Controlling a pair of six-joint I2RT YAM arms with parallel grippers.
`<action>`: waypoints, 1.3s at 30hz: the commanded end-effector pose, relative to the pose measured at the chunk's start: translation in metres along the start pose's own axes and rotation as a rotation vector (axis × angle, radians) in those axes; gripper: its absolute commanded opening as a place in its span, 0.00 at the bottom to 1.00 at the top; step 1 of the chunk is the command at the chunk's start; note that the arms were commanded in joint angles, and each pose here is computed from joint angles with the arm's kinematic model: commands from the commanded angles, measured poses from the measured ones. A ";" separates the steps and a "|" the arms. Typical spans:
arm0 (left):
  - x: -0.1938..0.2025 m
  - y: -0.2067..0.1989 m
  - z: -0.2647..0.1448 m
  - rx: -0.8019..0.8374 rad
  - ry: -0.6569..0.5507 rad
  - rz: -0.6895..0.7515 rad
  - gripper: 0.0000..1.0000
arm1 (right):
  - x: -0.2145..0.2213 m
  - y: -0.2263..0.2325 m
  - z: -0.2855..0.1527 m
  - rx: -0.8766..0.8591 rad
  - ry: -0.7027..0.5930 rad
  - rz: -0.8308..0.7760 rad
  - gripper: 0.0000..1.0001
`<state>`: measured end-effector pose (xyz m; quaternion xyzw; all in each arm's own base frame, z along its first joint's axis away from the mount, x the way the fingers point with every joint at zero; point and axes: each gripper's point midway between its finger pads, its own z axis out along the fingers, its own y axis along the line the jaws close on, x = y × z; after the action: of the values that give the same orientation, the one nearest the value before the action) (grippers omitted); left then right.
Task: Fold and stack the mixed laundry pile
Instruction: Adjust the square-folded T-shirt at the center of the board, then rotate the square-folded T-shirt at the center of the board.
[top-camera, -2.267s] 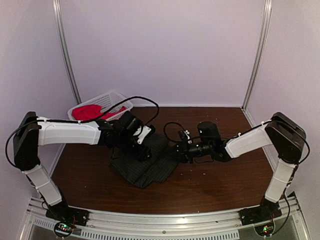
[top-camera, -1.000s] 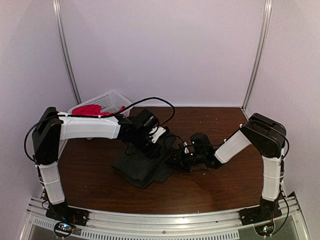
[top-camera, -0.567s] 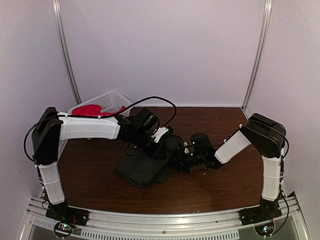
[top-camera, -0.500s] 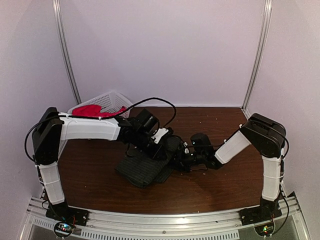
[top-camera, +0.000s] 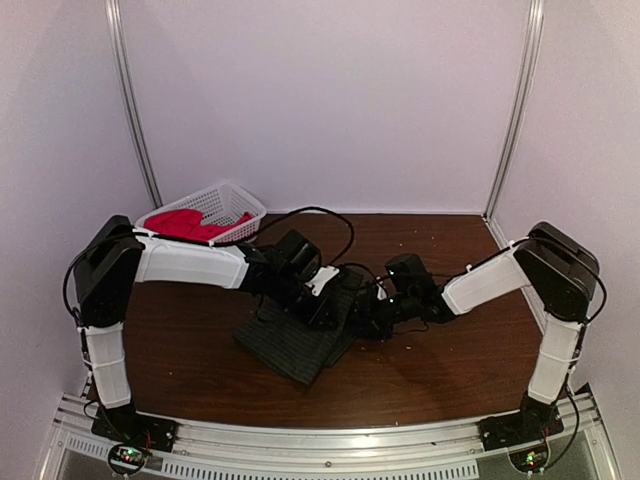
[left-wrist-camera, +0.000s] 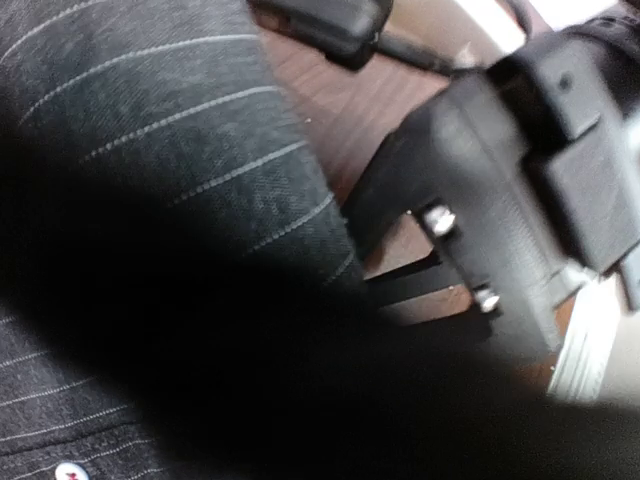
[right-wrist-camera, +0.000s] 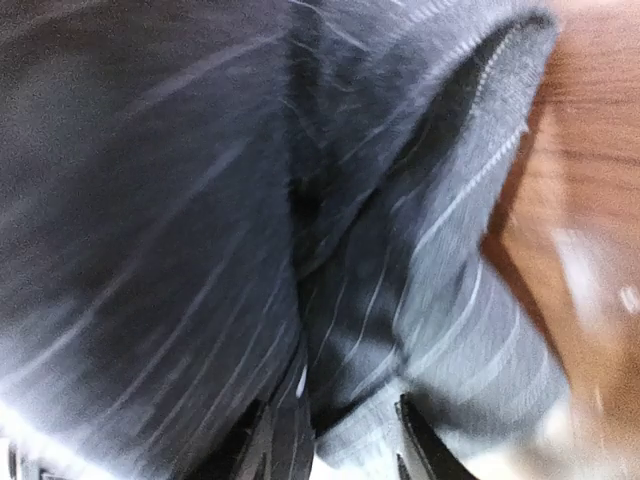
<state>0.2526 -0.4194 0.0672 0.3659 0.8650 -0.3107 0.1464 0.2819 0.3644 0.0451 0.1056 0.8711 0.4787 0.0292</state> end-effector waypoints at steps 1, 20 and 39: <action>-0.023 -0.017 -0.031 0.063 -0.082 0.024 0.27 | -0.008 0.018 -0.034 0.063 -0.039 -0.078 0.44; -0.035 0.071 -0.107 -0.163 -0.174 -0.082 0.48 | -0.018 0.103 -0.056 -0.118 -0.021 -0.289 0.52; 0.106 0.069 -0.047 -0.248 0.119 -0.133 0.43 | -0.035 -0.051 -0.009 0.219 0.094 -0.154 0.50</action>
<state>0.2778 -0.2762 0.0241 0.2721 0.9360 -0.1709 0.1439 0.2985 0.3678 0.0446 0.0063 0.8882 0.4591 0.0172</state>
